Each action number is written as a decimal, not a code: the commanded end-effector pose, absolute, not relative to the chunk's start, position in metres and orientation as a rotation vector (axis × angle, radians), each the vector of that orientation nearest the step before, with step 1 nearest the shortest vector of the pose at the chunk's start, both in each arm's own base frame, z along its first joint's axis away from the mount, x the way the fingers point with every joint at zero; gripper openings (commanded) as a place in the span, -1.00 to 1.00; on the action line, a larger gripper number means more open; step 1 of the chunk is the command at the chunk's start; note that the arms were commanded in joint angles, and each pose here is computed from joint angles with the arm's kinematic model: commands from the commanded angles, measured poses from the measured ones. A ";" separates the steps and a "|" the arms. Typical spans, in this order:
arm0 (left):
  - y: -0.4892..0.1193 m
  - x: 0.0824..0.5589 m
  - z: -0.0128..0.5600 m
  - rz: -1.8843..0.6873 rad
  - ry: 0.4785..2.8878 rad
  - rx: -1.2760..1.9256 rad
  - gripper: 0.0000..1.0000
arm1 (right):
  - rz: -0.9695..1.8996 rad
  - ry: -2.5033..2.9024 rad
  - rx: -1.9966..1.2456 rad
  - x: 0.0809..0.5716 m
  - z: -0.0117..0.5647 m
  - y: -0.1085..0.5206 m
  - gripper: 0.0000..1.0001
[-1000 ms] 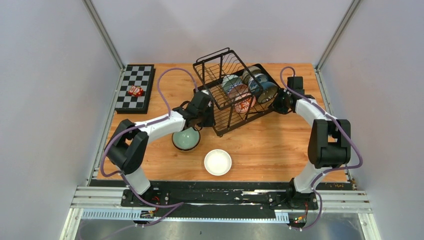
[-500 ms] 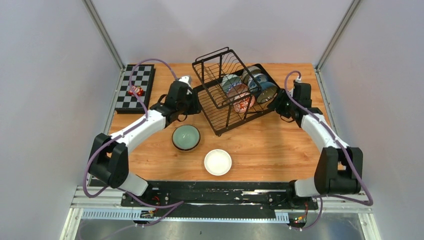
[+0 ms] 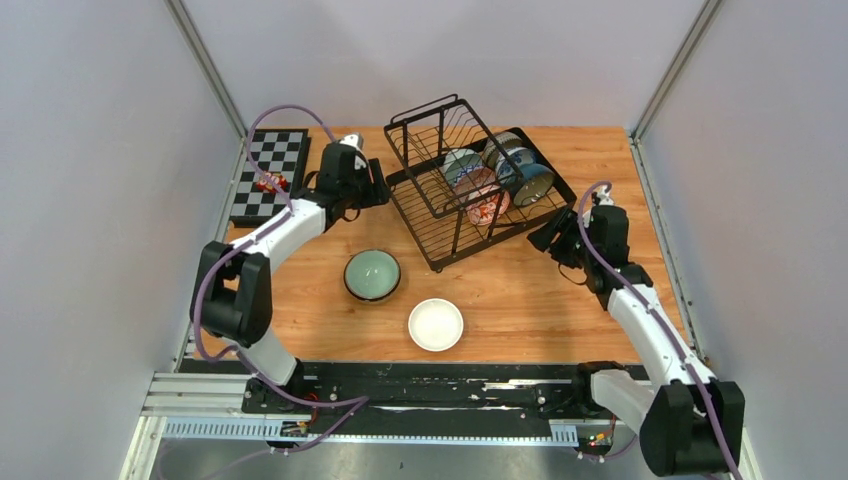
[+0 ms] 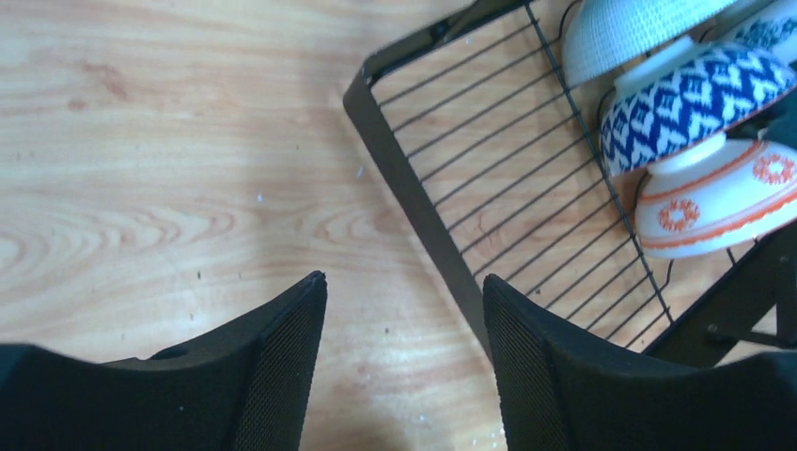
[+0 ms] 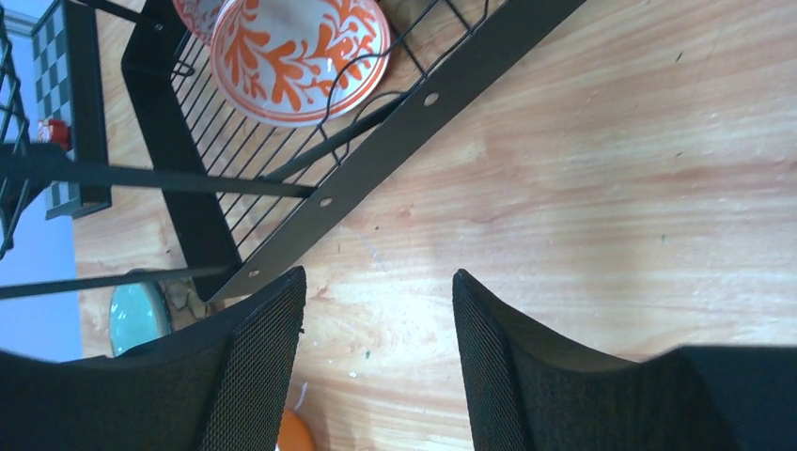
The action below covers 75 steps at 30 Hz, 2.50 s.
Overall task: Load the bowls into the dish rack
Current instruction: Adjust the dish rack at the center of the board.
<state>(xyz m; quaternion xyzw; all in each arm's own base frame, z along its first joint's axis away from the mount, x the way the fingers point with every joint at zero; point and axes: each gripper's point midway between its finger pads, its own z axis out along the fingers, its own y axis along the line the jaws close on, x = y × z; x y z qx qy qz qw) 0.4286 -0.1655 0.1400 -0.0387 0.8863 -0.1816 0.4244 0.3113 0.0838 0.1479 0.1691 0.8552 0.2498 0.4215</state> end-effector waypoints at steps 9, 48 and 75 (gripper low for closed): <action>-0.179 0.510 0.143 -0.529 2.129 0.096 0.36 | 0.763 2.122 0.402 0.283 0.147 0.142 0.27; -0.204 0.557 0.049 -0.609 2.263 0.316 -0.45 | 0.761 2.133 0.654 0.359 0.104 0.211 0.10; -0.186 0.557 0.091 -0.641 2.181 0.230 -0.25 | 0.697 2.141 0.662 0.366 0.097 0.207 0.08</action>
